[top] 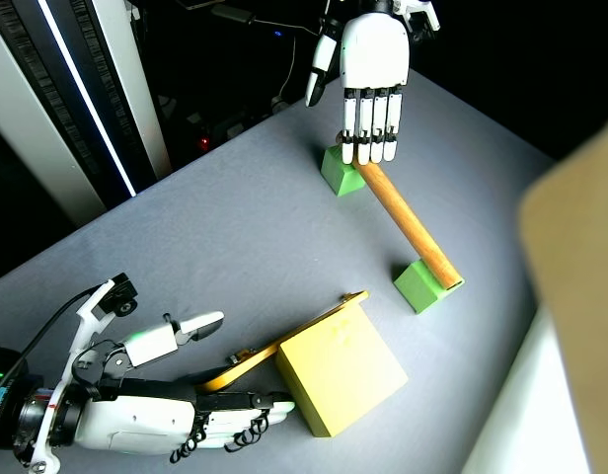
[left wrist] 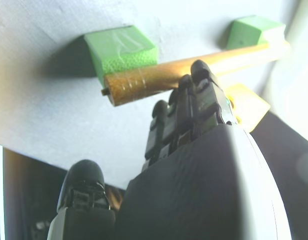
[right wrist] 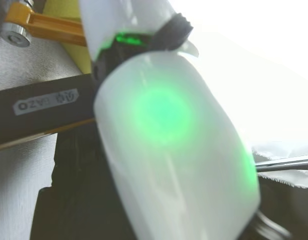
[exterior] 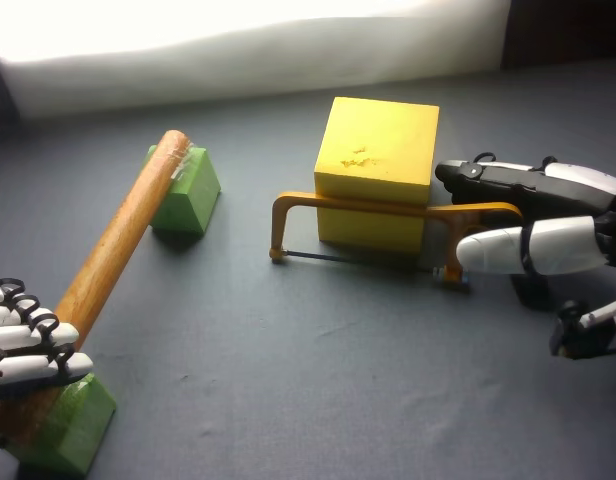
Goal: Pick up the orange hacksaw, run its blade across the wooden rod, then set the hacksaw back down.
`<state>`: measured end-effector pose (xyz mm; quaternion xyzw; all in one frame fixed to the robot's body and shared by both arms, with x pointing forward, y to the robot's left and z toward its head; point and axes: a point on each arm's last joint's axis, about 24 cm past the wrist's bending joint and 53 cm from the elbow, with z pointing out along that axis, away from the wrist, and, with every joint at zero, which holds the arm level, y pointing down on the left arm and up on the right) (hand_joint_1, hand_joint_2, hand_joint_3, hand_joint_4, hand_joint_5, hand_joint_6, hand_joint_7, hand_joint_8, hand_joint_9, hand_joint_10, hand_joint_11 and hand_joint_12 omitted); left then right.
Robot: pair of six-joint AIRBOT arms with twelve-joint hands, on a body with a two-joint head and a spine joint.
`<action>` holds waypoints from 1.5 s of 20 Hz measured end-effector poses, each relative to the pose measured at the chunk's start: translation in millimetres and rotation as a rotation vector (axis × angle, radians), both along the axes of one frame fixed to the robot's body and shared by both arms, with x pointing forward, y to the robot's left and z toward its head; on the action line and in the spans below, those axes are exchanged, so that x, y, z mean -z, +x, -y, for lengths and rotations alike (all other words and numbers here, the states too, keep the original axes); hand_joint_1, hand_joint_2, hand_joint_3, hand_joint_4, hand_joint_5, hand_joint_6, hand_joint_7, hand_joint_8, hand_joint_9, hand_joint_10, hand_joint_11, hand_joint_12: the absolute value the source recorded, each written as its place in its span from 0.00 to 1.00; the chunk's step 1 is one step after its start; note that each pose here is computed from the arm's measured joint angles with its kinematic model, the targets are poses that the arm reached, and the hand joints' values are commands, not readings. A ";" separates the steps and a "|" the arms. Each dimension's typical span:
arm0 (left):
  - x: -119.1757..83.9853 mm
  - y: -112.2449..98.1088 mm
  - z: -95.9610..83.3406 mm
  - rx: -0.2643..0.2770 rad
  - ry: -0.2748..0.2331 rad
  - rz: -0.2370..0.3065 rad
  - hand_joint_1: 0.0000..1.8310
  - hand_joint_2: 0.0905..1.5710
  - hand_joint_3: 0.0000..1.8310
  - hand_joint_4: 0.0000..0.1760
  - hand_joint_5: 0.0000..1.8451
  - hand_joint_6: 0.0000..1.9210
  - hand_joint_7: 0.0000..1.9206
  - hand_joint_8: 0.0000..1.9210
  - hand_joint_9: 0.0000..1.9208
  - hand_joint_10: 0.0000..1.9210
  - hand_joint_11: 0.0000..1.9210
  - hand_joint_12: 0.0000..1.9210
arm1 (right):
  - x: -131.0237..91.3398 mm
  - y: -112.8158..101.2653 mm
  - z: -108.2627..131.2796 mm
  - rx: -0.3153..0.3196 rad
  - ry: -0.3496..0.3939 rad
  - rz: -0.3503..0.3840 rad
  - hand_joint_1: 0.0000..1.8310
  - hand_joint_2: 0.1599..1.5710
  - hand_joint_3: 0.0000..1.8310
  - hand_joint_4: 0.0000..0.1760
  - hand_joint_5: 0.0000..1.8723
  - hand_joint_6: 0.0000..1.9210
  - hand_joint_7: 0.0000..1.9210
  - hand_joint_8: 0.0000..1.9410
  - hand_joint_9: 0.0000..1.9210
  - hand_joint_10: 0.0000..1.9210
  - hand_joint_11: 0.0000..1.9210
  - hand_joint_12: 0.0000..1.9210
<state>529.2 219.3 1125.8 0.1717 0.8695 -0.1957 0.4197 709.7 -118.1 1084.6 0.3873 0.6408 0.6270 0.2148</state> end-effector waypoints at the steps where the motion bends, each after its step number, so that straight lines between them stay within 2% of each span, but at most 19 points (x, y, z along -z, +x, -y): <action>1: 0.0 0.0 0.0 0.000 0.000 0.000 0.00 0.77 0.00 0.00 0.02 0.00 0.03 0.00 0.02 0.00 0.00 0.13 | -0.4 1.2 0.0 0.007 0.000 0.006 0.52 0.62 0.00 0.00 0.06 0.00 0.05 0.00 0.07 0.00 0.00 0.37; 4: 0.0 0.0 0.0 0.000 0.000 0.000 0.00 0.77 0.00 0.00 0.03 0.00 0.03 0.00 0.03 0.00 0.00 0.14 | 0.9 3.9 -0.2 0.026 0.001 0.007 0.51 0.62 0.00 0.00 0.07 0.00 0.05 0.00 0.07 0.00 0.00 0.37; 5: 0.1 -0.1 -0.1 0.000 0.000 0.000 0.00 0.77 0.00 0.00 0.02 0.00 0.03 0.00 0.02 0.00 0.00 0.13 | 0.8 6.3 1.6 0.042 0.006 0.005 0.56 0.61 0.00 0.00 0.12 0.01 0.09 0.01 0.11 0.01 0.00 0.46; 7: 0.6 -0.3 -0.2 0.001 0.002 -0.002 0.00 0.77 0.00 0.00 0.02 0.00 0.03 0.00 0.02 0.00 0.00 0.11 | 0.4 9.0 3.6 0.059 0.009 0.003 0.59 0.62 0.00 0.00 0.18 0.01 0.15 0.00 0.17 0.01 0.03 0.53; 9: 0.7 -1.1 1.0 0.003 0.000 -0.002 0.01 0.77 0.00 0.00 0.03 0.00 0.04 0.00 0.03 0.00 0.00 0.14 | 1.3 10.1 3.2 0.069 0.015 -0.001 0.61 0.69 0.00 0.00 0.25 0.00 0.27 0.01 0.30 0.01 0.15 0.52; 11: -0.5 -0.6 1.8 0.002 -0.003 0.001 0.00 0.77 0.00 0.00 0.03 0.00 0.03 0.00 0.03 0.00 0.00 0.14 | -0.2 12.4 2.4 0.079 0.025 -0.004 0.64 0.70 0.00 0.00 0.36 0.01 0.41 0.01 0.44 0.03 0.24 0.50; 12: -0.4 -0.9 2.2 0.003 -0.003 0.000 0.00 0.77 0.00 0.00 0.03 0.00 0.03 0.00 0.03 0.00 0.00 0.14 | -0.2 13.9 4.0 0.087 0.028 -0.006 0.65 0.71 0.00 0.00 0.39 0.01 0.46 0.01 0.49 0.04 0.28 0.54; 13: -1.0 -0.8 2.9 0.004 -0.005 0.002 0.00 0.77 0.00 0.00 0.03 0.00 0.03 0.00 0.03 0.00 0.00 0.15 | -0.4 14.7 4.4 0.089 0.028 -0.004 0.73 0.70 0.00 0.00 0.38 0.48 0.49 0.42 0.50 0.53 0.32 0.63; 14: -0.9 -0.7 2.7 0.008 0.001 0.006 0.00 0.77 0.00 0.00 0.02 0.00 0.03 0.00 0.02 0.00 0.00 0.13 | -1.9 15.8 4.2 0.091 0.026 0.000 0.74 0.71 0.00 0.00 0.37 0.57 0.48 0.53 0.48 0.67 0.35 0.68; 15: -0.1 -1.7 3.9 0.026 0.015 0.012 0.00 0.77 0.00 0.00 0.03 0.00 0.03 0.00 0.02 0.00 0.00 0.13 | -2.1 16.1 4.1 0.091 0.025 0.000 0.75 0.70 0.00 0.00 0.42 0.52 0.51 0.53 0.48 0.68 0.39 0.71; 16: -0.5 -1.9 4.9 0.037 0.022 0.019 0.00 0.77 0.00 0.00 0.03 0.00 0.04 0.00 0.03 0.00 0.00 0.14 | -2.1 16.3 4.3 0.092 0.022 0.002 0.70 0.68 0.00 0.00 0.49 0.47 0.54 0.56 0.49 0.57 0.41 0.73; 17: -0.6 -2.1 5.3 0.039 0.021 0.019 0.00 0.77 0.00 0.00 0.03 0.00 0.03 0.00 0.02 0.00 0.00 0.14 | -1.7 15.5 3.3 0.085 0.010 0.010 0.74 0.68 0.00 0.00 0.50 0.43 0.51 0.57 0.46 0.66 0.41 0.73; 19: -1.2 -1.9 5.8 0.040 0.019 0.021 0.00 0.77 0.00 0.00 0.02 0.00 0.03 0.00 0.02 0.00 0.00 0.13 | -2.6 11.8 -4.5 0.064 0.006 0.026 0.75 0.68 0.00 0.00 0.51 0.41 0.51 0.57 0.46 0.67 0.42 0.72; 24: -2.1 -1.1 5.6 0.035 0.014 0.021 0.00 0.77 0.00 0.00 0.03 0.00 0.03 0.00 0.02 0.00 0.00 0.13 | -9.8 9.3 -8.5 0.044 -0.020 0.087 0.75 0.68 0.00 0.00 0.51 0.43 0.50 0.57 0.46 0.67 0.42 0.70; 30: -2.2 -1.1 5.7 0.031 0.008 0.017 0.00 0.77 0.00 0.00 0.03 0.00 0.03 0.00 0.02 0.00 0.00 0.11 | -45.2 -1.8 11.1 0.044 -0.047 0.193 0.75 0.68 0.00 0.00 0.51 0.43 0.50 0.56 0.46 0.67 0.41 0.71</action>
